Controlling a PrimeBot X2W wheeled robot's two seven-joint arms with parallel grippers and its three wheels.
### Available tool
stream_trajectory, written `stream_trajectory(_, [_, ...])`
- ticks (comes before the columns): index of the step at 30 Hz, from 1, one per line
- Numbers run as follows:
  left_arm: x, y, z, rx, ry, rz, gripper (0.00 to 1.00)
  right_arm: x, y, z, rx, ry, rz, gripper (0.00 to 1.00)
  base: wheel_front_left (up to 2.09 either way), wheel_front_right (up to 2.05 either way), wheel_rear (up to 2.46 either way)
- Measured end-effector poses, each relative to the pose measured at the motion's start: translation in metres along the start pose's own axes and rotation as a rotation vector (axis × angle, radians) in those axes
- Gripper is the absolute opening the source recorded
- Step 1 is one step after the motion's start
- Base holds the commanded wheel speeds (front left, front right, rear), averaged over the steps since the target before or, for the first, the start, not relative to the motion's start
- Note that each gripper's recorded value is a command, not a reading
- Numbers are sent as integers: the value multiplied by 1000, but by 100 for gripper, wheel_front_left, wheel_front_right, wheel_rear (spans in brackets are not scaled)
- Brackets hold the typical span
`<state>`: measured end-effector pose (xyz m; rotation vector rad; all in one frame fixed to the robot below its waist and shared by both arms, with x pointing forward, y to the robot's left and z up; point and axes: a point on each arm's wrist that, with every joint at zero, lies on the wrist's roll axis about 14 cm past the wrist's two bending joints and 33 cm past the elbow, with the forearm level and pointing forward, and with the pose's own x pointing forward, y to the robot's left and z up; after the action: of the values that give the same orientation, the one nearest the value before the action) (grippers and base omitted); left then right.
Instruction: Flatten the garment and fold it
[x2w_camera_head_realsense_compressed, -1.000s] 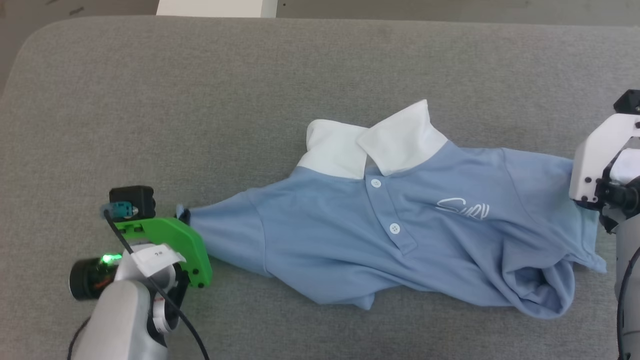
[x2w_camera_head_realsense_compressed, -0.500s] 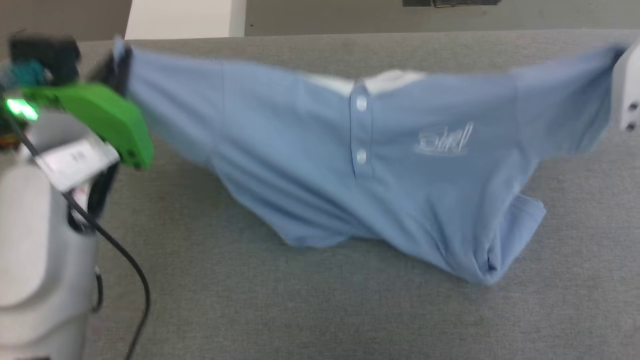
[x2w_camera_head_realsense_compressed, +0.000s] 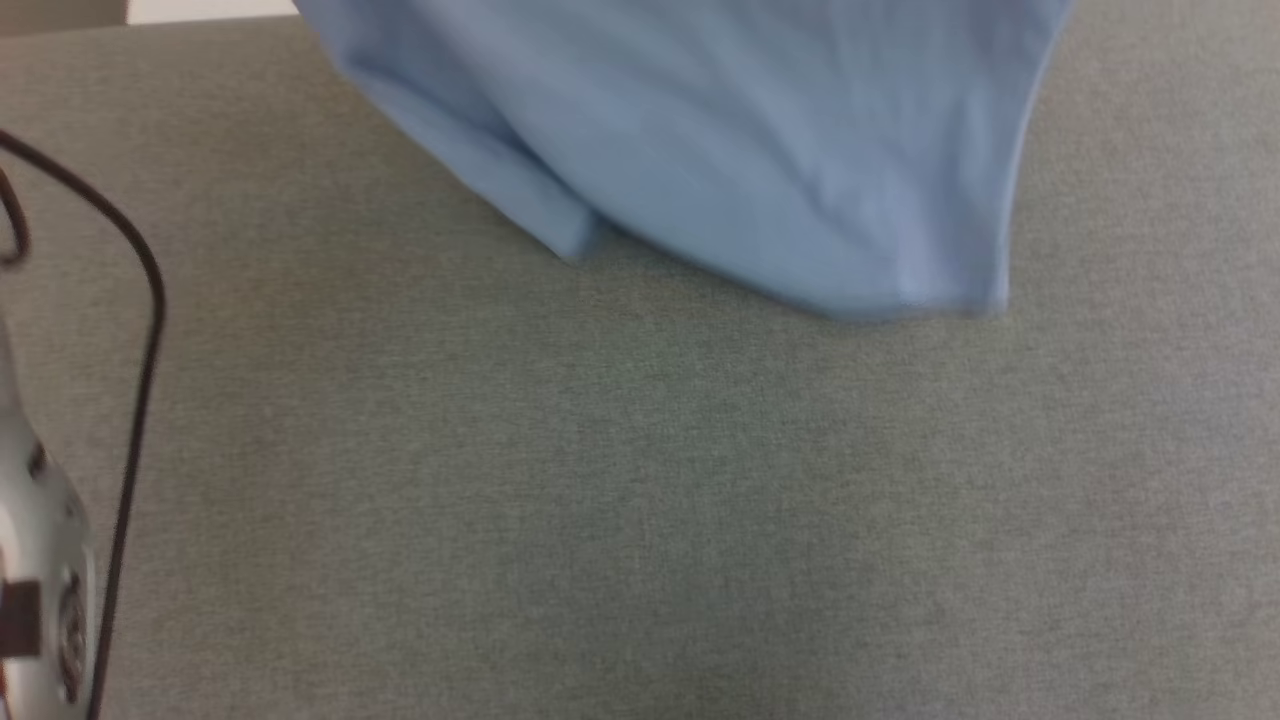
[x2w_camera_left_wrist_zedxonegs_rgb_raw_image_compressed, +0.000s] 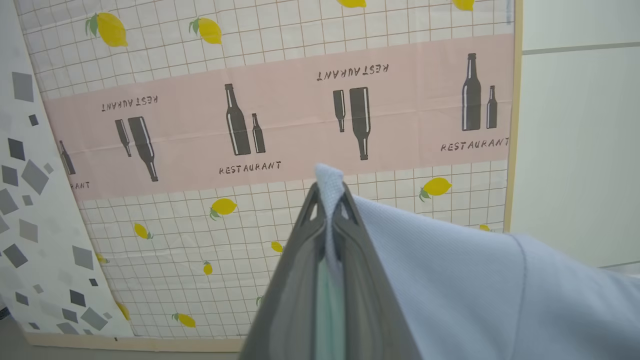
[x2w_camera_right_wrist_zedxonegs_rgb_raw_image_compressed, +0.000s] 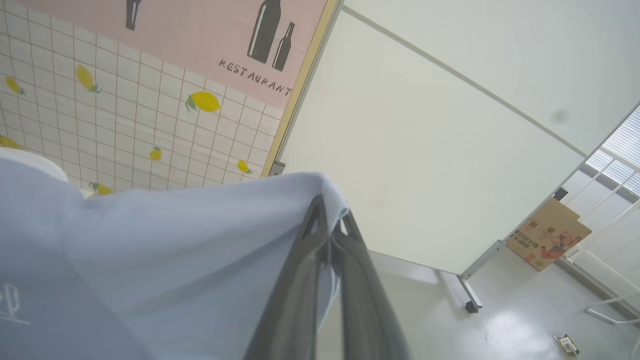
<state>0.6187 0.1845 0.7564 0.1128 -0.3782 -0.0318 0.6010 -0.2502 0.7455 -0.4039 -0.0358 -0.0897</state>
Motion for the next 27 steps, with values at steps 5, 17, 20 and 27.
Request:
stream_trajectory(5, [30, 15, 19, -63, -138, 104, 0, 17, -24, 45, -23, -196, -98, 0, 0, 0, 0])
stream_trajectory(17, [51, -2, -37, -118, -81, 69, 0, 49, -3, 11, -2, -219, -60, 0, 0, 0, 0])
stream_trajectory(20, [36, -8, -84, -102, 47, 36, 0, 50, 22, -36, 14, -133, 7, 0, 0, 0, 0])
stream_trajectory(27, [-41, -19, -189, -83, 400, -50, 0, 15, 85, -136, 65, 71, 189, 0, 0, 0, 0])
